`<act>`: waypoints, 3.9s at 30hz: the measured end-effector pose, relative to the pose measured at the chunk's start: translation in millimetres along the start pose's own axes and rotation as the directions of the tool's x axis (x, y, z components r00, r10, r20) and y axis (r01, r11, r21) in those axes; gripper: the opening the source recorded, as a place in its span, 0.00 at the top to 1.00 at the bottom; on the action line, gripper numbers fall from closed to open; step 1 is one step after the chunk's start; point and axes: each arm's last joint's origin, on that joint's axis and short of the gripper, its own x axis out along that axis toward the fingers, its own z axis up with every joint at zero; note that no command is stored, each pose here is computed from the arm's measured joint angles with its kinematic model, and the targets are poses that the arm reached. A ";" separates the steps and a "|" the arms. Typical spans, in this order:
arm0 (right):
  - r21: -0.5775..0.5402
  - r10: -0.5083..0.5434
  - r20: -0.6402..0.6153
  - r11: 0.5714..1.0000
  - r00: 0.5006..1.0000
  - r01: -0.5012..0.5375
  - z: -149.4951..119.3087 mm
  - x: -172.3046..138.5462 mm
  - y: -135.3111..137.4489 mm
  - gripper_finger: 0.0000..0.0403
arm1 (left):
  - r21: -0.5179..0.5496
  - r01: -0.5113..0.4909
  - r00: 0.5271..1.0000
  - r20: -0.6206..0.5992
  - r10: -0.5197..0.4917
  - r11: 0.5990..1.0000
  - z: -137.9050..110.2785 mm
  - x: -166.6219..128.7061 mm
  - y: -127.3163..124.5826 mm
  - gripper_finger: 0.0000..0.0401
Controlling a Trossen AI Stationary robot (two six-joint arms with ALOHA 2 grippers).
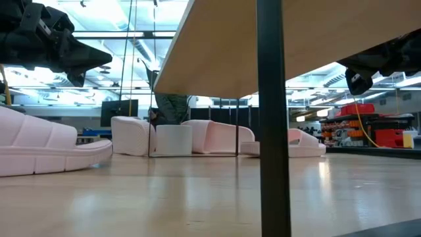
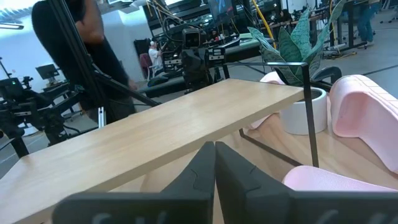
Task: Pick and place slides into the shelf
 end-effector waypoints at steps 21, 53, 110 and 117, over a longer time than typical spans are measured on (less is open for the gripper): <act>0.000 0.000 0.000 1.000 1.000 0.000 0.0 0.0 0.0 0.96 | -0.001 0.000 1.000 0.000 0.000 1.000 0.0 0.0 0.0 0.93; 0.000 0.000 0.000 1.000 1.000 0.000 0.0 0.0 0.0 0.96 | -0.001 0.000 1.000 0.000 0.000 1.000 0.0 0.0 0.0 0.91; 0.358 -0.337 0.308 0.908 0.890 0.220 23.4 -4.8 -8.7 0.96 | -0.080 -0.037 0.995 0.085 0.044 0.996 7.4 -0.2 0.5 0.97; 0.394 -0.337 0.436 0.905 0.834 0.160 40.0 -10.1 -7.7 0.95 | -0.171 -0.005 0.973 0.227 0.045 0.985 36.4 -5.0 -3.1 0.97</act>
